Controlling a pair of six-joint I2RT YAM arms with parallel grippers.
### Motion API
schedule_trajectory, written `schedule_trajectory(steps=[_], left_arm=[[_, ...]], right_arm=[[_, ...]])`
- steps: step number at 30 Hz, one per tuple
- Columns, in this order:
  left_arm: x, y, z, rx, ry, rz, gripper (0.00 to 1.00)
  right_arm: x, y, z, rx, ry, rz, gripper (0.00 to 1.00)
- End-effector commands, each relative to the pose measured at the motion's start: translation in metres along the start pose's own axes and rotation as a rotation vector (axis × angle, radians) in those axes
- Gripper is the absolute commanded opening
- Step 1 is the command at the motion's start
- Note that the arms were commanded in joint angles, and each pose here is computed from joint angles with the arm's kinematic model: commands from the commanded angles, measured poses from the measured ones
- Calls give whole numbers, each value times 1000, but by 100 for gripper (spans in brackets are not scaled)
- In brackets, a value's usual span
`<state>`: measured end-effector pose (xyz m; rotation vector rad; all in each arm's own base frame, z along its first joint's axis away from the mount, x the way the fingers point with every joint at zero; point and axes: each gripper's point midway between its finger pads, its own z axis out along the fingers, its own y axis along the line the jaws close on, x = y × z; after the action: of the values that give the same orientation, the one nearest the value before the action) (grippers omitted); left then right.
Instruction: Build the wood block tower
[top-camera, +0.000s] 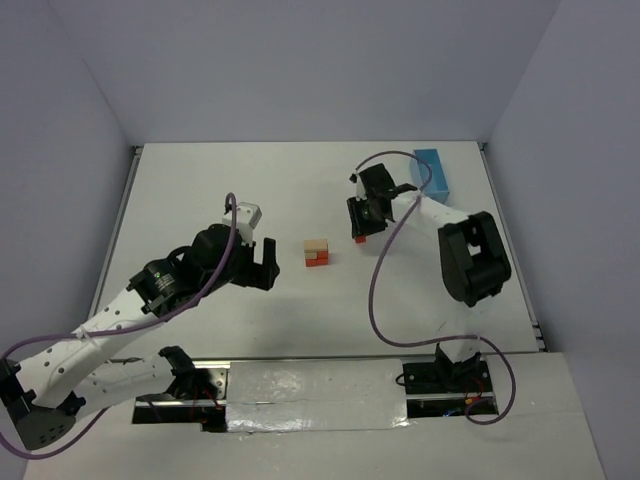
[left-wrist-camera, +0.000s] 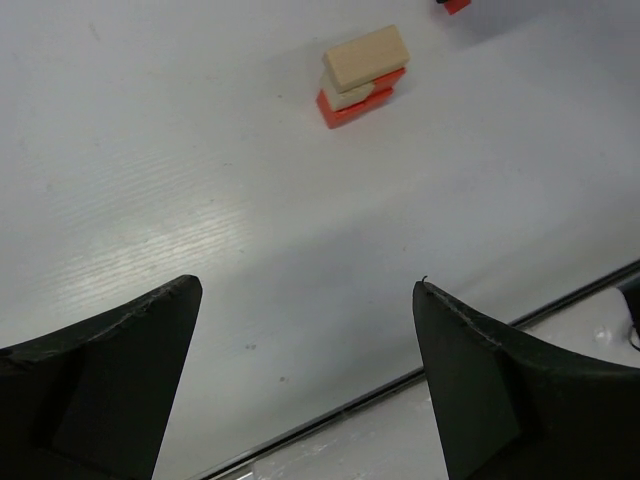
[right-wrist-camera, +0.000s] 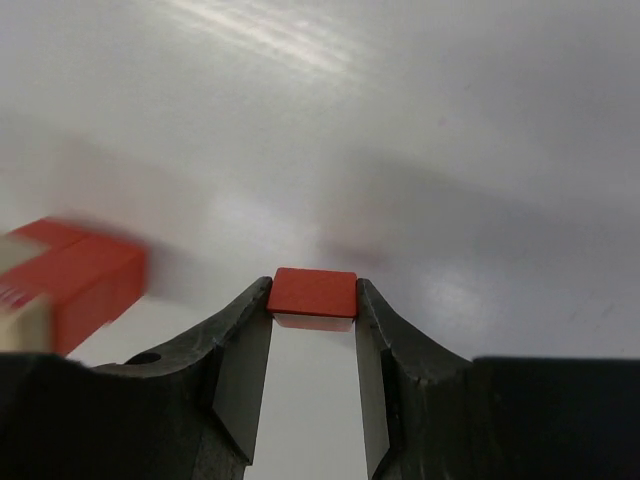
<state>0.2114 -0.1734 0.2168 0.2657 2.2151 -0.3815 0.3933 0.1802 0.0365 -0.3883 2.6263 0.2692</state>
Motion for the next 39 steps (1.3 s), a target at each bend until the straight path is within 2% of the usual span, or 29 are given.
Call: schedule_trajectory(steps=[1, 2, 3, 5, 6, 7, 8, 9, 10, 11, 12, 13, 16, 19, 26, 29, 34, 39], left_arm=[[-21, -39, 0, 198, -65, -6, 100], [-33, -51, -2, 260, -115, 6, 100], [-36, -63, -6, 325, -130, 17, 100], [-46, -71, -8, 373, -186, 38, 99], [-60, -81, -11, 414, -248, 42, 99], [-62, -85, -5, 417, -249, 46, 99], [-65, -93, -4, 443, -244, 41, 99], [-77, -109, -12, 516, -255, 42, 99], [-78, -123, -9, 568, -230, 39, 100], [-81, -135, -14, 631, -235, 43, 99], [-89, -155, -28, 753, -275, 60, 99], [-90, -163, -36, 804, -302, 84, 99], [-89, -178, -56, 869, -410, 223, 100], [-86, -178, -57, 872, -460, 288, 100], [-74, -211, -71, 1075, -444, 304, 96], [-78, -216, -70, 1064, -478, 292, 94], [-87, -225, -106, 1184, -597, 282, 90], [-90, -235, -113, 1222, -615, 291, 84]], right_arm=[[-49, 38, -88, -196, -266, 31, 11], [-37, 44, -99, -247, -270, 53, 11], [-50, 52, -139, -301, -382, 45, 11], [-30, 72, -165, -451, -402, 33, 13], [-36, 85, -200, -524, -500, 8, 13], [-30, 96, -217, -603, -533, -20, 13], [-1, 118, -228, -775, -497, -77, 13], [-2, 131, -268, -867, -625, -166, 13], [13, 143, -287, -973, -643, -243, 12], [23, 146, -294, -1017, -688, -293, 12], [31, 149, -305, -1067, -676, -286, 11], [44, 155, -317, -1129, -657, -332, 10], [47, 157, -333, -1147, -672, -332, 10], [58, 159, -355, -1152, -739, -385, 10], [79, 164, -407, -1171, -994, -507, 10], [86, 165, -419, -1198, -1045, -516, 10], [88, 166, -432, -1218, -1114, -509, 10], [86, 167, -450, -1238, -1180, -510, 10]])
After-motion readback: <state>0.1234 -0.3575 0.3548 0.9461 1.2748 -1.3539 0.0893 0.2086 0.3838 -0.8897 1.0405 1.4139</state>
